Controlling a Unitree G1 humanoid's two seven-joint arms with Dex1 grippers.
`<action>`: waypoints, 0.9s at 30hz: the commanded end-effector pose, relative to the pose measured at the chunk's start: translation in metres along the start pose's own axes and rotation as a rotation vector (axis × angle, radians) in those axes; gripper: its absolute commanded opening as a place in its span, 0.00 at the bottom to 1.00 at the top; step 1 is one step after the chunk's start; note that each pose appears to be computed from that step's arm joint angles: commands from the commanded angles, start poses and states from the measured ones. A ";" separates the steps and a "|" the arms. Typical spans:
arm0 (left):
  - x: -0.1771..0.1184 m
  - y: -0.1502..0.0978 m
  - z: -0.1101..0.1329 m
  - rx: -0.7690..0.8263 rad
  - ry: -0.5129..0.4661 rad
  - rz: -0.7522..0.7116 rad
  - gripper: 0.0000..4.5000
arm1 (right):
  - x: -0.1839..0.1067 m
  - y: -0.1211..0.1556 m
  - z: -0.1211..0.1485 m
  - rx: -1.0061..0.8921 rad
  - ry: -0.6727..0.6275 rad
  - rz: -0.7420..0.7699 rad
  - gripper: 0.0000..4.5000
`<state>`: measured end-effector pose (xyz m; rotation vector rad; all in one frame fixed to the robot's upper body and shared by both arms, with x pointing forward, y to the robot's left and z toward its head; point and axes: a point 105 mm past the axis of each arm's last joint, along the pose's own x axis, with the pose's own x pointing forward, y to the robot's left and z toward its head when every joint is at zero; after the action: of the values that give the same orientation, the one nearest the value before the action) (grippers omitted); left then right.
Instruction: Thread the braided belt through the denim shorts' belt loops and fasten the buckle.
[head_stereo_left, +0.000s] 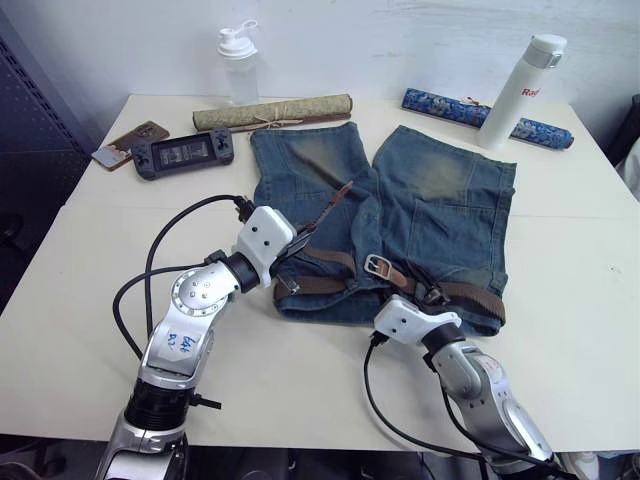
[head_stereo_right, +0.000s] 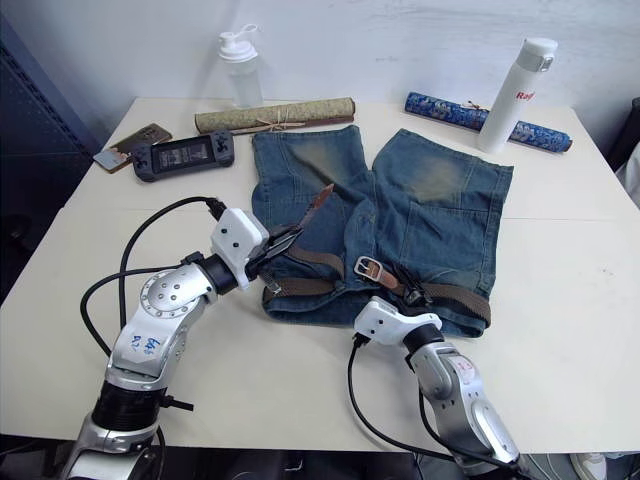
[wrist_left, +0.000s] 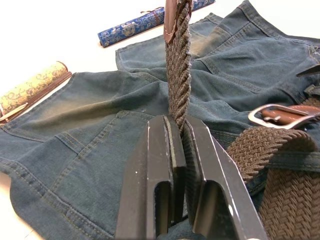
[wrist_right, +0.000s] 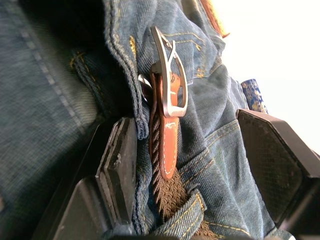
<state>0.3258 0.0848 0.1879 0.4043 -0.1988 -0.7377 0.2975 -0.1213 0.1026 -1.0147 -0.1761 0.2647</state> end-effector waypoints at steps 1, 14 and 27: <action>-0.001 0.003 0.018 0.028 -0.059 0.011 0.00 | -0.001 0.013 -0.020 0.015 0.098 0.043 0.75; -0.001 0.001 0.018 0.027 -0.061 0.006 0.00 | 0.000 0.019 -0.011 0.116 0.090 0.087 0.00; 0.001 -0.004 0.015 0.023 -0.051 -0.022 0.00 | -0.014 -0.028 0.003 0.086 0.042 -0.083 0.93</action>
<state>0.3255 0.0833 0.1873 0.3931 -0.1953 -0.7429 0.2907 -0.1306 0.1123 -0.9245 -0.1292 0.2083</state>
